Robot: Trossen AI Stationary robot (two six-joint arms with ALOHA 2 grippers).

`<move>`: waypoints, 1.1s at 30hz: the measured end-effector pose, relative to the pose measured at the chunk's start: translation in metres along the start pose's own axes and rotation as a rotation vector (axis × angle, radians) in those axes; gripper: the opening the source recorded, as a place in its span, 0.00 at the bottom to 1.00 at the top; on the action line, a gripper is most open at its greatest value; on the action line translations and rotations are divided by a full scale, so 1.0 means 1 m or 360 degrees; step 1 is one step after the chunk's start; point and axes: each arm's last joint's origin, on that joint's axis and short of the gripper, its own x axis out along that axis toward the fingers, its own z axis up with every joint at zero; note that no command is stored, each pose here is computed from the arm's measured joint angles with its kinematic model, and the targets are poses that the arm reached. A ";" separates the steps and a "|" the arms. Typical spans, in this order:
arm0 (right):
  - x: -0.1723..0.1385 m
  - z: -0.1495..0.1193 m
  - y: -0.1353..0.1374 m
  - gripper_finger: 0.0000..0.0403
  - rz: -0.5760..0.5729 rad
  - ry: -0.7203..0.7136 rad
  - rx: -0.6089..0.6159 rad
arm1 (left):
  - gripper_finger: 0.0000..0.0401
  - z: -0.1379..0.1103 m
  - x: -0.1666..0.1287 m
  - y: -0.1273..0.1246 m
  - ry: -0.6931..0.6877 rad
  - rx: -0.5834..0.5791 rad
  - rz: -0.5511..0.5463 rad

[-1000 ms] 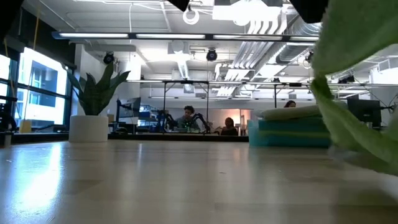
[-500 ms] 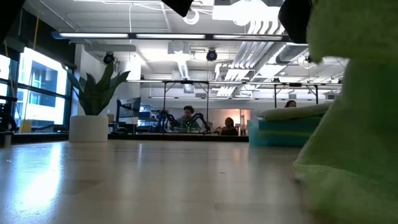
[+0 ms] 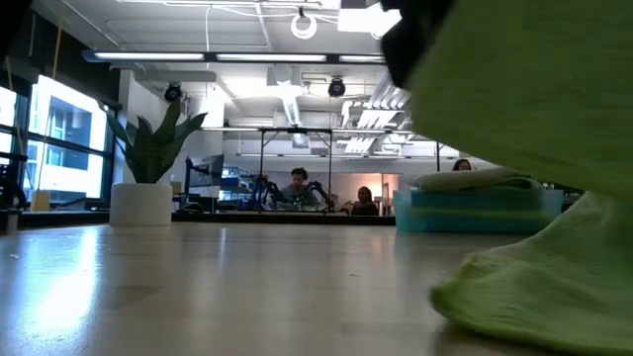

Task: Fold microfiber towels
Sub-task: Fold the light green microfiber cloth

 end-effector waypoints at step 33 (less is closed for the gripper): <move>-0.014 0.115 -0.165 0.00 -0.0720 -0.0399 -0.0320 | 0.00 0.024 -0.294 0.011 0.0489 0.0163 0.1503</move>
